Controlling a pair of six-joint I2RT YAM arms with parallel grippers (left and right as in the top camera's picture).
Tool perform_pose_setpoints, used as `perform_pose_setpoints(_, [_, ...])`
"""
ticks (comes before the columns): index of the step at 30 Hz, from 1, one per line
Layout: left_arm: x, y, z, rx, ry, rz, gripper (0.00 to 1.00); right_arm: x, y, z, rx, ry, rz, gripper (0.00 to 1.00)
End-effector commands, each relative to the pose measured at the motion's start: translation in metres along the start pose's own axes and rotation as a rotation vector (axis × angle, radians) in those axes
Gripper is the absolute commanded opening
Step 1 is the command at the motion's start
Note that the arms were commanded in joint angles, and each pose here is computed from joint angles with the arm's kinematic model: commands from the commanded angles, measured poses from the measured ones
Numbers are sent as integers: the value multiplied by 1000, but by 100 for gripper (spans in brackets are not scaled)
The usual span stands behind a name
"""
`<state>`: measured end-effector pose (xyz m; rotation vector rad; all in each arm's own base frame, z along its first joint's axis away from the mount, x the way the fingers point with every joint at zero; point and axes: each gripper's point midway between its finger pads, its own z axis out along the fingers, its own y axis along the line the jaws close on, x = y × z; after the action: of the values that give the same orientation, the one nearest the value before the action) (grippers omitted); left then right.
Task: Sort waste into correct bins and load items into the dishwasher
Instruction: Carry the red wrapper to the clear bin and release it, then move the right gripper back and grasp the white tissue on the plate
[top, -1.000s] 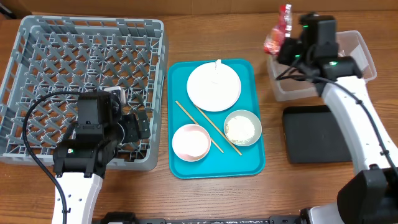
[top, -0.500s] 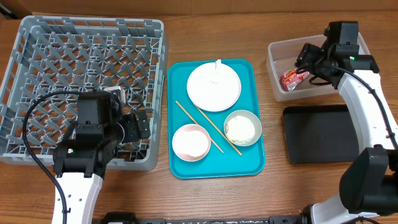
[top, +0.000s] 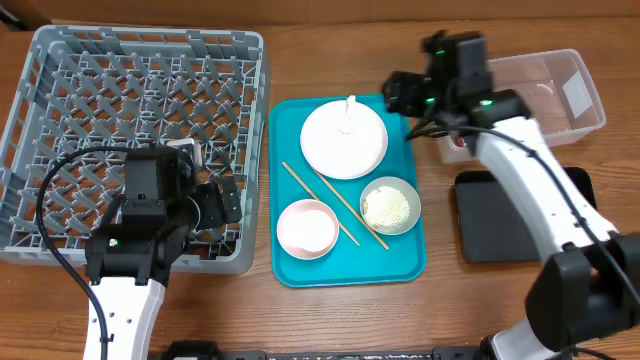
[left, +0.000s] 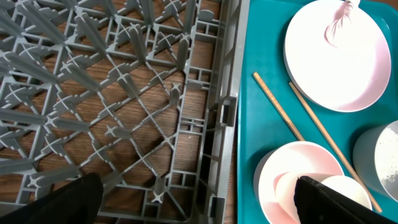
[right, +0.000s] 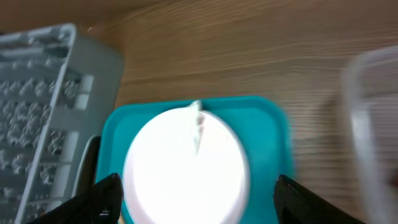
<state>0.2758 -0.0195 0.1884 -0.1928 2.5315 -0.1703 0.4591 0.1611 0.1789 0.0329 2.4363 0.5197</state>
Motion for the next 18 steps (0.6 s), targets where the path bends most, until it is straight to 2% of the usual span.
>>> perform_pose_setpoints(1, [-9, -6, -5, 17, -23, -3, 100, 12, 5, 31, 42, 18, -24, 79])
perform_pose_setpoints(6, [-9, -6, -5, 17, -23, -3, 100, 31, 26, 77, 24, 25, -76, 79])
perform_pose_setpoints(11, [-9, -6, -5, 17, -23, -3, 100, 44, 25, 109, 63, 17, -95, 78])
perform_pose_setpoints(18, [-9, -6, -5, 20, -22, -3, 100, 69, 9, 140, 102, 68, -20, 68])
